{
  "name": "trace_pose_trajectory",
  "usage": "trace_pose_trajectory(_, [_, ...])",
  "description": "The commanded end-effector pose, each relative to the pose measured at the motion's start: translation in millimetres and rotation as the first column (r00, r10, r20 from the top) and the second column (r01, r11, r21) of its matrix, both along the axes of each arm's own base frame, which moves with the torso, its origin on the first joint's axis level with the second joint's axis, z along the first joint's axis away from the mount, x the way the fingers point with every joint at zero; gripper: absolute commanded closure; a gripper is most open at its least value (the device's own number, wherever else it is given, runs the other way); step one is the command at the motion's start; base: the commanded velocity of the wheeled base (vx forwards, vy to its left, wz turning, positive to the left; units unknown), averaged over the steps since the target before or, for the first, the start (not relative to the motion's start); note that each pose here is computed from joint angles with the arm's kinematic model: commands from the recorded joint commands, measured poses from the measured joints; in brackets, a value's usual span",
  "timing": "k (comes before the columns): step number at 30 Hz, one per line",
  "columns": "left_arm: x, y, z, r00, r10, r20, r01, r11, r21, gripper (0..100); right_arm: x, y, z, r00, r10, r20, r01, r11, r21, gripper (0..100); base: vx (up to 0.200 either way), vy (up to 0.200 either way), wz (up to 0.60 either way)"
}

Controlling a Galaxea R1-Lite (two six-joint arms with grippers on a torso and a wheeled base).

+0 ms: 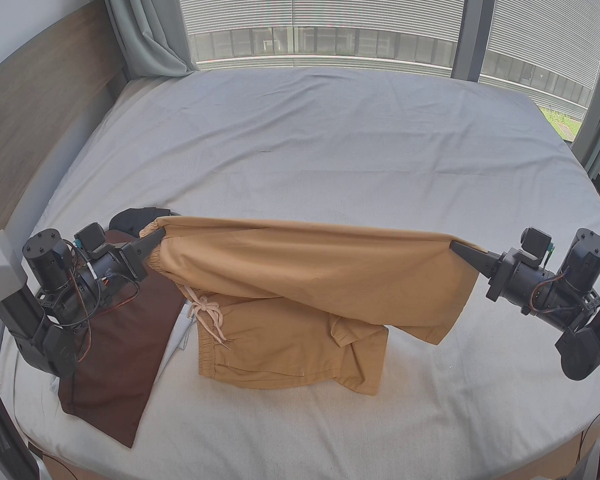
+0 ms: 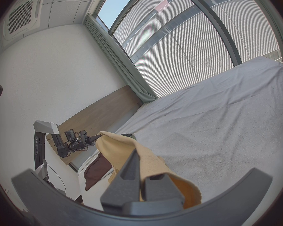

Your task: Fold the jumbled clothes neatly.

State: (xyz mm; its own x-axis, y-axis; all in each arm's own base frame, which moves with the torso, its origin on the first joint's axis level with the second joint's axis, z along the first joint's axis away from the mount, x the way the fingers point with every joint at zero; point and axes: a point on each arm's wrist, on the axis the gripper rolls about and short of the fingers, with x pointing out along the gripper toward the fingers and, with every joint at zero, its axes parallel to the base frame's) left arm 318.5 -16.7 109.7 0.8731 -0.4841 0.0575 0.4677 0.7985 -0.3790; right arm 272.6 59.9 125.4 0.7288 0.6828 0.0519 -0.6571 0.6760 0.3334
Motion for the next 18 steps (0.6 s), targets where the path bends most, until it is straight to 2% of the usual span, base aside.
trace_pose_trajectory(1, [1, 0, -1, 1.0, -0.001, -0.002, 0.001, 1.0, 0.0, 100, 1, -1, 0, 1.0, -0.005, 0.0, 0.005, 1.0, -0.001, 100, 0.0, 0.0, 0.0])
trace_pose_trajectory(13, [1, 2, 0, 1.0, 0.005, 0.002, -0.005, 1.0, 0.0, 100, 2, 2, -2, 1.0, 0.006, 0.001, -0.006, 1.0, -0.005, 100, 0.0, 0.0, 0.0])
trace_pose_trajectory(18, [0, 0, 1, 1.0, -0.001, 0.005, 0.001, 1.0, -0.001, 100, 17, 7, -6, 1.0, 0.009, 0.019, -0.009, 1.0, -0.021, 100, 0.0, 0.0, 0.0])
